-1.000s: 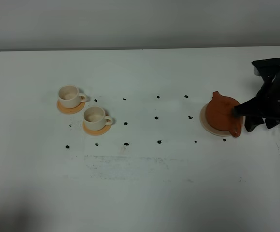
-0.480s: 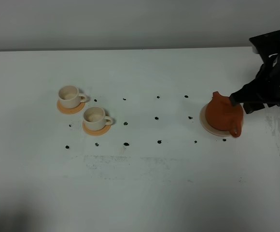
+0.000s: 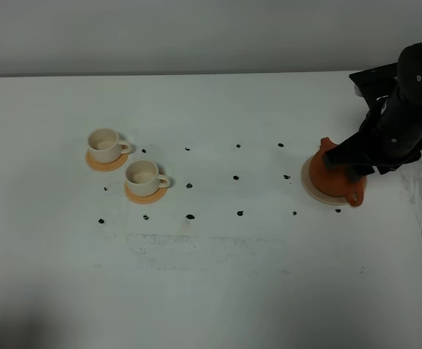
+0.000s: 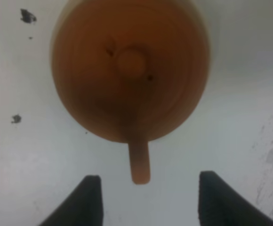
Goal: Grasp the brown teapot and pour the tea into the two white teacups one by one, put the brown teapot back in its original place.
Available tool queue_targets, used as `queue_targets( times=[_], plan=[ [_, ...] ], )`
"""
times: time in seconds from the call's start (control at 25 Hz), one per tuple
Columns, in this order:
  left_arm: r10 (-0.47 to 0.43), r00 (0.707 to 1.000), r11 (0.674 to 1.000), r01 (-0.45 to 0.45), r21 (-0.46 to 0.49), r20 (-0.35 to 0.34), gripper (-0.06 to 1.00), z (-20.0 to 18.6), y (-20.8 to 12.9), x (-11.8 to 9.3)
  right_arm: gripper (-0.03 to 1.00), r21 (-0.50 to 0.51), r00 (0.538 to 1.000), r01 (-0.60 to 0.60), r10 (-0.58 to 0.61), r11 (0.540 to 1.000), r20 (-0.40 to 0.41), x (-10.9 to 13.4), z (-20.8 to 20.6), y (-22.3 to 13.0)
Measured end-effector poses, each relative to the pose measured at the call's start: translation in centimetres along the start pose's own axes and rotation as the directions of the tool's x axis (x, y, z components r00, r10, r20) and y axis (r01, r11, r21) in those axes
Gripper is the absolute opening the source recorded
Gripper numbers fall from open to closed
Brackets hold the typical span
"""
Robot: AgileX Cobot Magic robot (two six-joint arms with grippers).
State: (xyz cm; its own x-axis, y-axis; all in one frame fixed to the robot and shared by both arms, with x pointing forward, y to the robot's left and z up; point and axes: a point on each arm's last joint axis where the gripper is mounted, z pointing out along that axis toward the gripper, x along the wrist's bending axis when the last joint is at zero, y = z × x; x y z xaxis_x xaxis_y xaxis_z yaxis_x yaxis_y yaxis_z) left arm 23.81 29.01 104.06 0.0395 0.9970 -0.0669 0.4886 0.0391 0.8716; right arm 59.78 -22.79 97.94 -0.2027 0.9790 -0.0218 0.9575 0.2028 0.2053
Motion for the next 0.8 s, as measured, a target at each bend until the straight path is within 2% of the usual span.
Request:
queue_targets(
  times=[0.32, 0.8],
  plan=[
    [0.000, 1.000, 1.000, 0.000, 0.000, 0.000, 0.67, 0.00, 0.00, 0.00, 0.41, -0.003, 1.000, 0.007, -0.007, 1.000, -0.008, 0.49, -0.11, 0.09],
    [0.000, 1.000, 1.000, 0.000, 0.000, 0.000, 0.67, 0.00, 0.00, 0.00, 0.45, 0.003, 1.000, -0.009, 0.010, 1.000, -0.008, 0.50, 0.18, -0.30]
  ],
)
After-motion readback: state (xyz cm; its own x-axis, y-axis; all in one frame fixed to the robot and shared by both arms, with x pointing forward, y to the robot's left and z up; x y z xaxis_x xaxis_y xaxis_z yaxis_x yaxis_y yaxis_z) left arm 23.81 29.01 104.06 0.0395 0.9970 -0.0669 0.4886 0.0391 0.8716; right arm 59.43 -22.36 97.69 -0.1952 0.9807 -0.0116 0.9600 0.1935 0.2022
